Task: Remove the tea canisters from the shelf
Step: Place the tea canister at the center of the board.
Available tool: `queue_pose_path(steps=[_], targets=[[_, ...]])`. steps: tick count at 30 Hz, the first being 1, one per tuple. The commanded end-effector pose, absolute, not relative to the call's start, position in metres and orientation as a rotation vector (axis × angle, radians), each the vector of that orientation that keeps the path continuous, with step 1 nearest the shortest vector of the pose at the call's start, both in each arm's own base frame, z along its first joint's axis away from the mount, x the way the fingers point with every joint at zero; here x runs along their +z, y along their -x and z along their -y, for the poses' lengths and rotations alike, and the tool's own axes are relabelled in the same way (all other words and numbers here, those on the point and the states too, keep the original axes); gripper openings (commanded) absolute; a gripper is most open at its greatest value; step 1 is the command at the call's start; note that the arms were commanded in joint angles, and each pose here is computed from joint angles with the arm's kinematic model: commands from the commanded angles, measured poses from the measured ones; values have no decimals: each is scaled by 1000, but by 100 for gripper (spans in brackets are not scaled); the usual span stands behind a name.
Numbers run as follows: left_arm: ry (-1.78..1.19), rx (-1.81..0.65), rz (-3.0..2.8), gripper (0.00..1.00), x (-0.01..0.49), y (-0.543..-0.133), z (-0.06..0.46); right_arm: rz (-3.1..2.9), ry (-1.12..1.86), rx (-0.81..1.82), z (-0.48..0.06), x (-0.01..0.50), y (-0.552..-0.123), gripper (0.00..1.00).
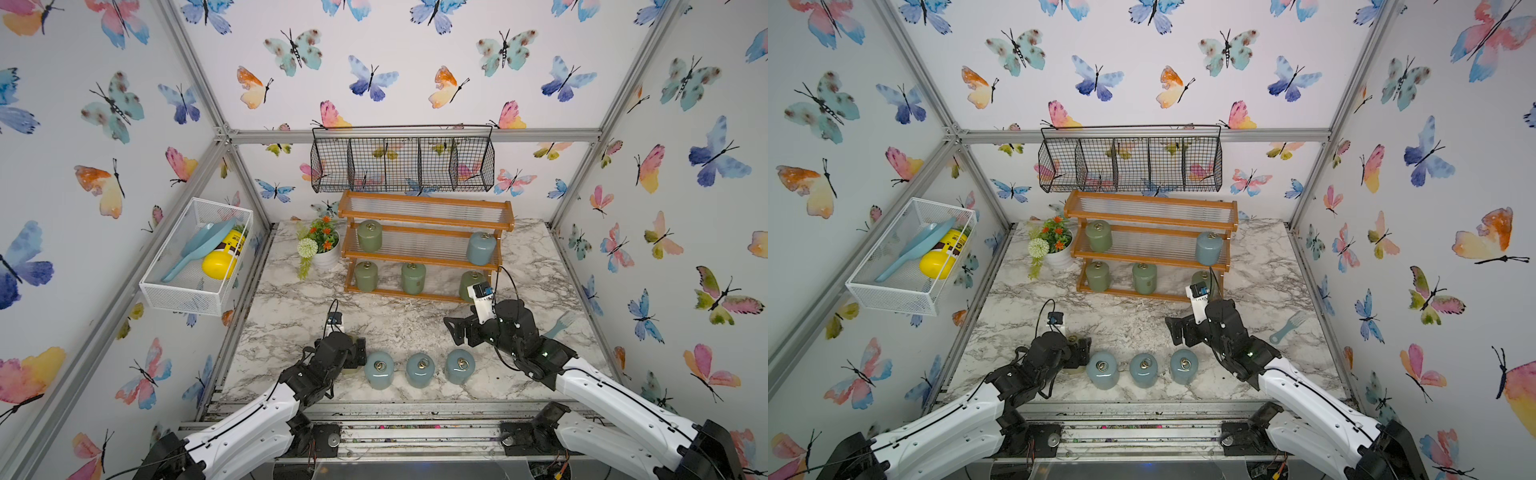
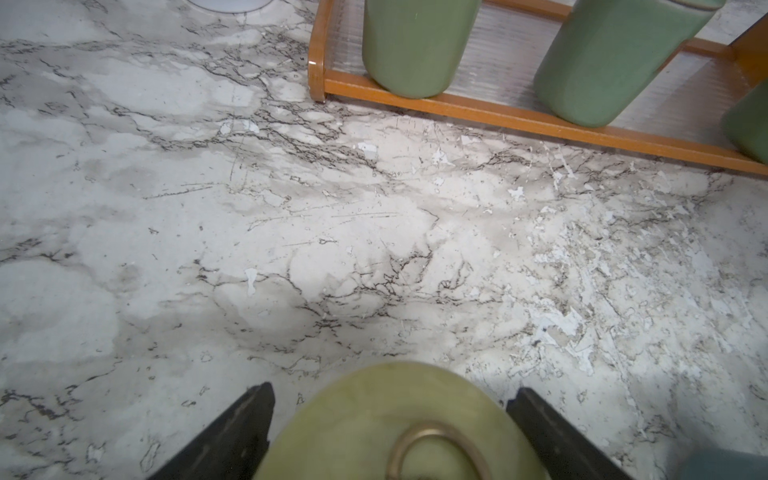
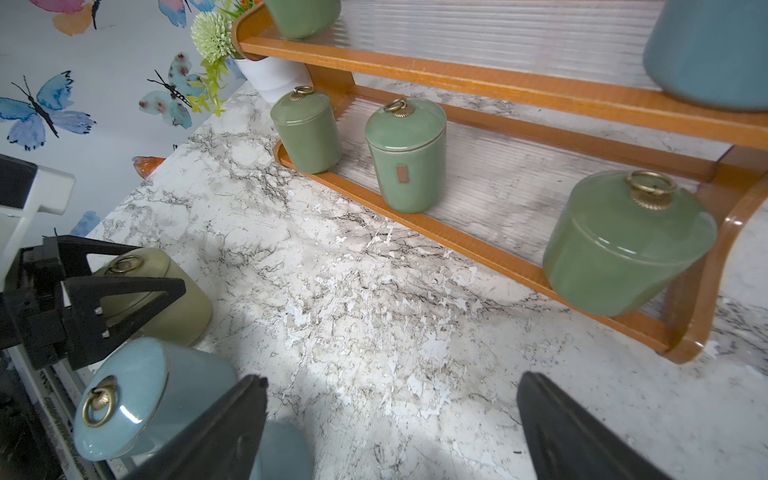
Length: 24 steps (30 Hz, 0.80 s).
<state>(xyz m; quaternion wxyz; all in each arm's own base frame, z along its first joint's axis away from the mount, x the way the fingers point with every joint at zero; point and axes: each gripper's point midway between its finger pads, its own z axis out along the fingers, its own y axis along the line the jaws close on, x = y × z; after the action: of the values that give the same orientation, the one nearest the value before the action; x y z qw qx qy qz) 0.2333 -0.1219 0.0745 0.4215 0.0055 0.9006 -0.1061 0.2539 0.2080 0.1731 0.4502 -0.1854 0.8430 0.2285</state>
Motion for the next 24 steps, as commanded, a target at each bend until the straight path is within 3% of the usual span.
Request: queue_pose_path(steps=[1, 13, 24], targets=[[31, -238, -2243, 93, 83, -236, 117, -2082, 451, 564, -206, 172, -254, 100], [36, -238, -2248, 95, 88, -233, 116, -2085, 459, 566, -209, 171, -256, 100], [-59, -193, -2211, 94, 146, -250, 129, -2084, 466, 564, -209, 171, -256, 100]])
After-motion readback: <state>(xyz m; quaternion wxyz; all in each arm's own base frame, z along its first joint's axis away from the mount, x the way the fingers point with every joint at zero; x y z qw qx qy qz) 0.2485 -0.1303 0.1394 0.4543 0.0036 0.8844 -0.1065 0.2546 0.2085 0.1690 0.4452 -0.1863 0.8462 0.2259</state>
